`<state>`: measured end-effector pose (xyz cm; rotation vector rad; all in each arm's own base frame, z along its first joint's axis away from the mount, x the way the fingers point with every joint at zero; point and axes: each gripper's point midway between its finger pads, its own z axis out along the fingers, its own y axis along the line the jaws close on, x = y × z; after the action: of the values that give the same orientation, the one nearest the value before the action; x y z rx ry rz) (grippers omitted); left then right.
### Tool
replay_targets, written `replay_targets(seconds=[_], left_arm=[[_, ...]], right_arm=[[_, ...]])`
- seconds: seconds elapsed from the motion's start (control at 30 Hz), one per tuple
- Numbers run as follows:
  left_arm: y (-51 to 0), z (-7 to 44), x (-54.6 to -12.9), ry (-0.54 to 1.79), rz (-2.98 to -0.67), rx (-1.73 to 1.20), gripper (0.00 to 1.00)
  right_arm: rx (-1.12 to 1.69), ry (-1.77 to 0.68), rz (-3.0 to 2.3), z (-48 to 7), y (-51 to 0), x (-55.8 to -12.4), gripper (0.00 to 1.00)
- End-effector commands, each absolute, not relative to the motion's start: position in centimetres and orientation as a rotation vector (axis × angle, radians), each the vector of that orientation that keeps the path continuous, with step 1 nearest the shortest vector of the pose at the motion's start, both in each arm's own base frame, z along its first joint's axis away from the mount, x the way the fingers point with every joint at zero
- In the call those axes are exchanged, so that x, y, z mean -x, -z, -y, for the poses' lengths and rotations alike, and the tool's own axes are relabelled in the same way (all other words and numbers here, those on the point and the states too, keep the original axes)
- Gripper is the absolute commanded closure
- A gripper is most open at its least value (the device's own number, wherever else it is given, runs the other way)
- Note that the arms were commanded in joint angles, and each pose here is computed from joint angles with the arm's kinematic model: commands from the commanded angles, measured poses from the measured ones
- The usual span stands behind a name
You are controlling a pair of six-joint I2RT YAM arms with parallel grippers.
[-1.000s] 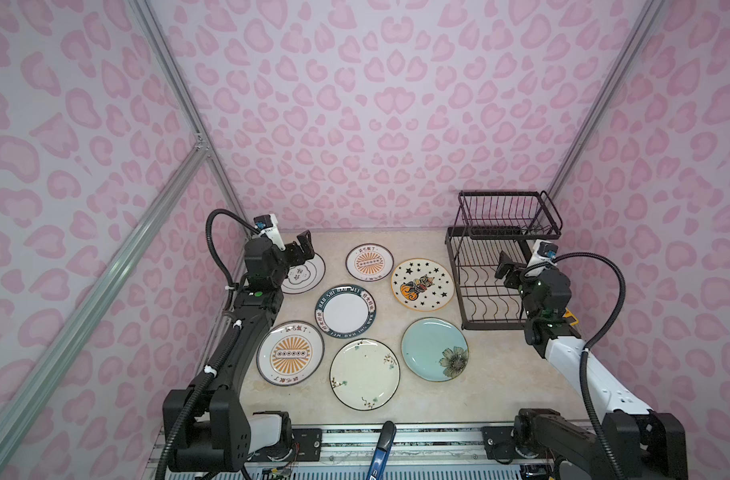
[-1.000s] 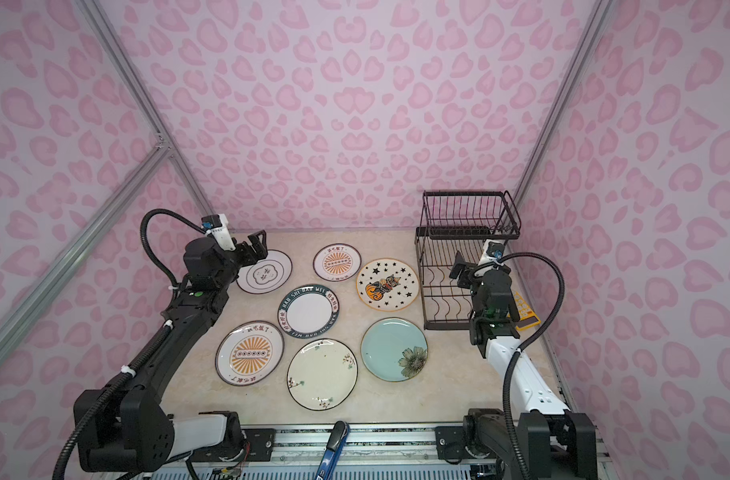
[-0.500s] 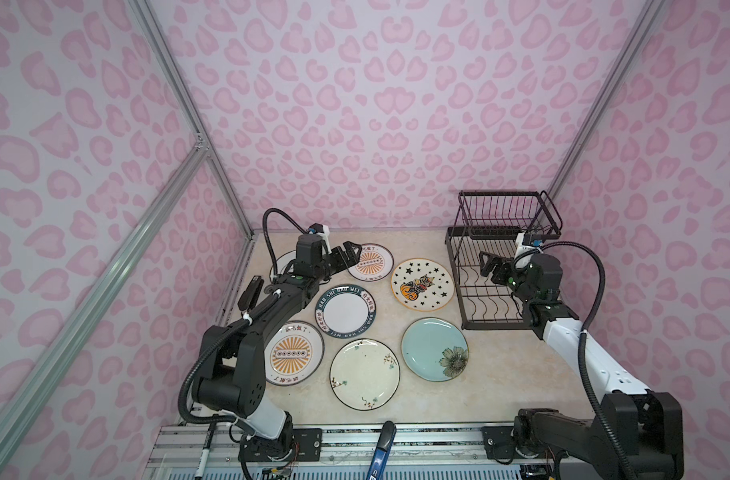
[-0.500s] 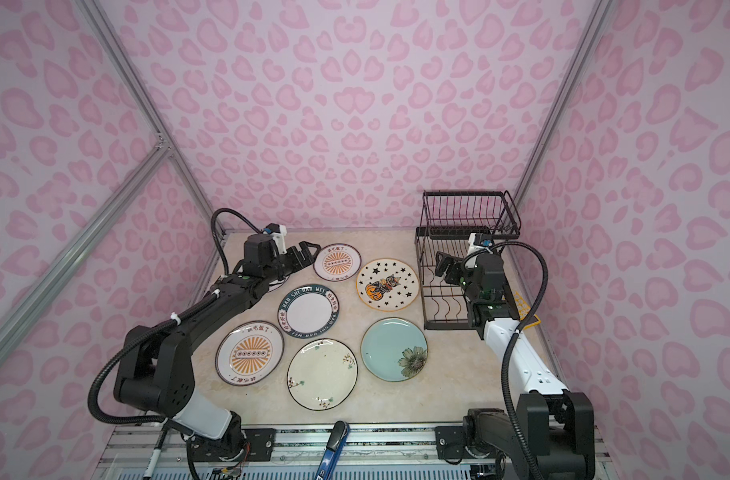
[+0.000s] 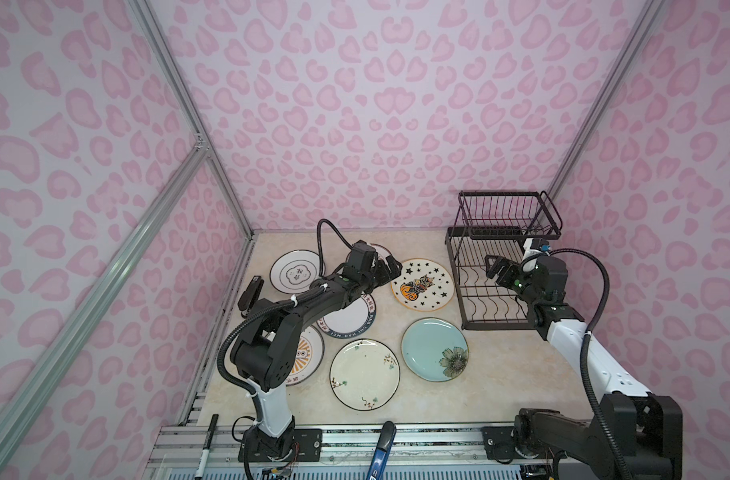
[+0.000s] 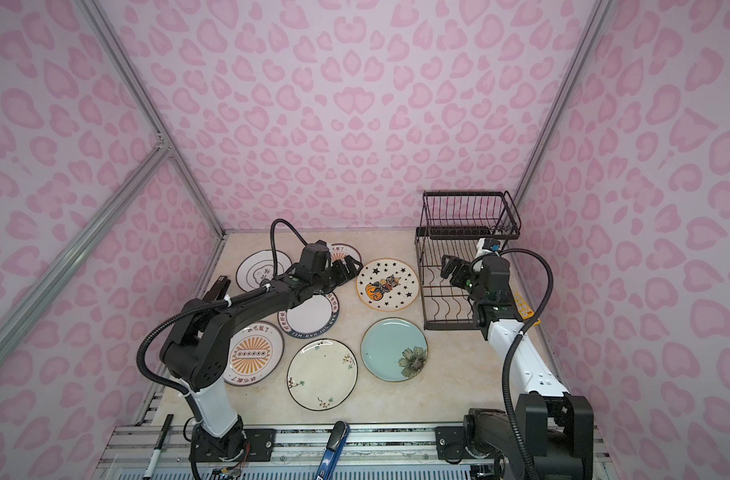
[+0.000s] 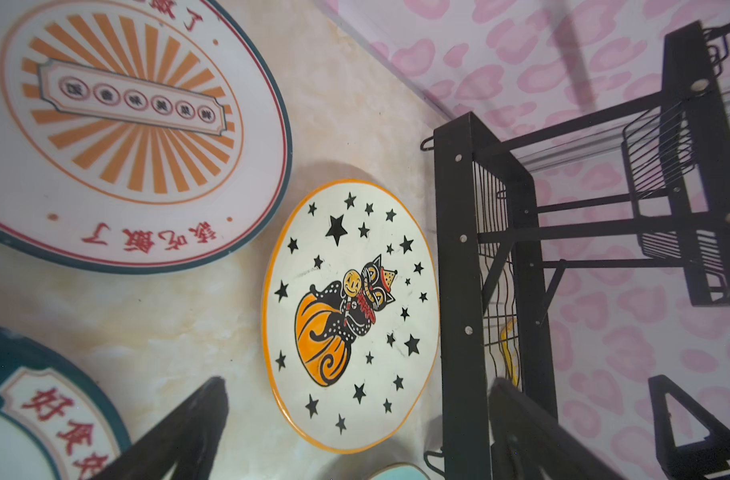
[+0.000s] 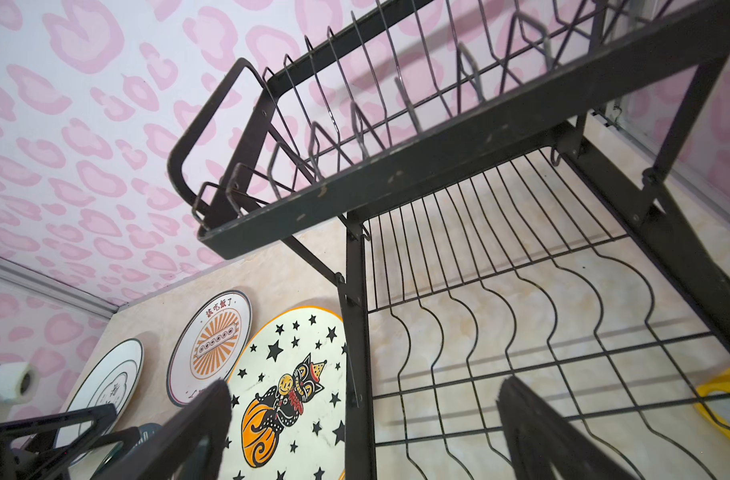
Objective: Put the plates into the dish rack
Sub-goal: 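Reach the left gripper toward the star-and-cat plate while the right gripper moves toward the rack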
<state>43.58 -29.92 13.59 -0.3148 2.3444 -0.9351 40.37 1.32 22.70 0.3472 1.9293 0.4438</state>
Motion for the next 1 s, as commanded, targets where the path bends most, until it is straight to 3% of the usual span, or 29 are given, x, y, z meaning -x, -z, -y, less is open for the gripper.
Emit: replay_targets(seconds=[0.0,0.3,0.43,0.8,0.97], left_arm=[[-12.0,30.1,-43.7,0.893,-2.377,0.389,0.03],[-9.0,31.7,-42.8,0.809,-2.482,0.375,0.06],[-8.2,32.7,-42.7,0.783,-2.523,0.361,0.12],[-6.4,33.0,-42.2,0.778,-2.563,0.399,0.13],[-5.0,33.5,-42.1,0.813,-2.585,0.427,0.20]], right_arm=[[-0.355,-0.458,-1.930,-1.3,-22.6,-40.1,0.00],[-0.400,-0.451,-1.921,-0.1,-22.2,-39.3,0.01],[-0.419,-0.437,-1.919,0.3,-22.2,-39.1,0.00],[-0.424,-0.429,-1.925,0.7,-22.0,-38.7,0.01],[-0.449,-0.435,-1.937,0.8,-21.6,-38.9,0.01]])
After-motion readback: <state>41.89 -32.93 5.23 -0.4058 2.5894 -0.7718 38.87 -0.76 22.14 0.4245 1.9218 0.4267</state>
